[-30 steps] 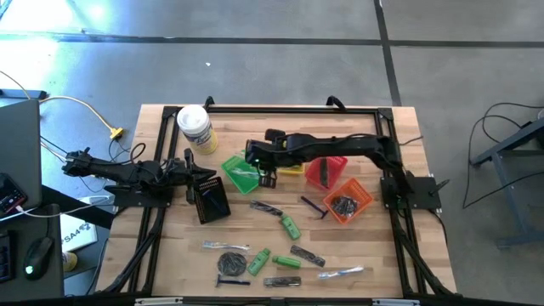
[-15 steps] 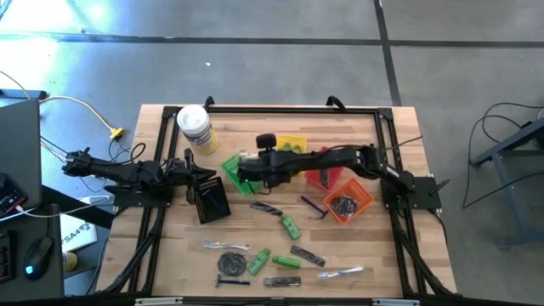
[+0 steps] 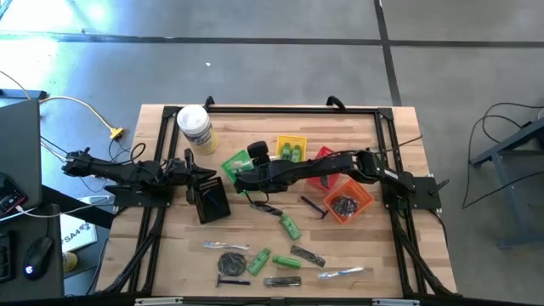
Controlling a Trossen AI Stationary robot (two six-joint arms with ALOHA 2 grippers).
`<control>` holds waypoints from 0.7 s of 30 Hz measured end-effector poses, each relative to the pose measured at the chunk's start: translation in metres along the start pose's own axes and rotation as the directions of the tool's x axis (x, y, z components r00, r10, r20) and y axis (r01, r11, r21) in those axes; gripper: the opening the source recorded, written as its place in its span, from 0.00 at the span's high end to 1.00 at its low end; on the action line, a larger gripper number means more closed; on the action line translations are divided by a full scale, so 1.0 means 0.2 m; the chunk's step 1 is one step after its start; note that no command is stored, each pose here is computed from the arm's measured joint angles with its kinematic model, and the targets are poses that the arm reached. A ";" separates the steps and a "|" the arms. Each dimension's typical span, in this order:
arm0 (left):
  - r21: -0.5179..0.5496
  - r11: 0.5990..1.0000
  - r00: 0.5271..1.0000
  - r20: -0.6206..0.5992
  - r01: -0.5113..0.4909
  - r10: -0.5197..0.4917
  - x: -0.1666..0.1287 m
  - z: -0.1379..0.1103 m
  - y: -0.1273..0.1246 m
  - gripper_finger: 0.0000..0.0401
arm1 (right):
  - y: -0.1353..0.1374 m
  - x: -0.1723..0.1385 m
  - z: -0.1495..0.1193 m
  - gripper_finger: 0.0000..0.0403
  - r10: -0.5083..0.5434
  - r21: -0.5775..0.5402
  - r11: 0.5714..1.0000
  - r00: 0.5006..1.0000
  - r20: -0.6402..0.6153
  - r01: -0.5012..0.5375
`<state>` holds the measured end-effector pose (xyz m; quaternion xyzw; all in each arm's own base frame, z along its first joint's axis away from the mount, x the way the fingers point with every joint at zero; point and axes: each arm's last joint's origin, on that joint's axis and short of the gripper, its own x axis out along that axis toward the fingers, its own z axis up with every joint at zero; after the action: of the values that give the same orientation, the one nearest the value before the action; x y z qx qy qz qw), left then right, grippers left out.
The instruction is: Pick & Place Travel size toiletries
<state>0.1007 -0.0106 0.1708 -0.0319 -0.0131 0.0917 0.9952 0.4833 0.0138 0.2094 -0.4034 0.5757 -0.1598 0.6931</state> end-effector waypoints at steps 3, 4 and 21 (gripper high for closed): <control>0.000 1.000 1.000 -0.001 0.000 0.000 0.00 0.00 0.00 1.00 | 0.03 0.05 0.00 0.94 0.026 -0.008 1.000 1.000 -0.014 -0.026; 0.001 1.000 1.000 -0.003 0.000 0.000 0.00 0.00 0.00 1.00 | 0.04 0.06 0.01 0.94 0.028 -0.009 1.000 1.000 -0.014 -0.028; 0.009 1.000 1.000 -0.012 -0.004 0.004 0.00 -0.01 0.00 1.00 | 0.06 0.13 0.02 0.85 0.112 0.035 0.993 0.993 0.025 -0.113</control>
<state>0.1007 -0.0105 0.1696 -0.0281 -0.0069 0.0934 0.9952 0.4923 0.0048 0.1835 -0.3593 0.5863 -0.1263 0.7150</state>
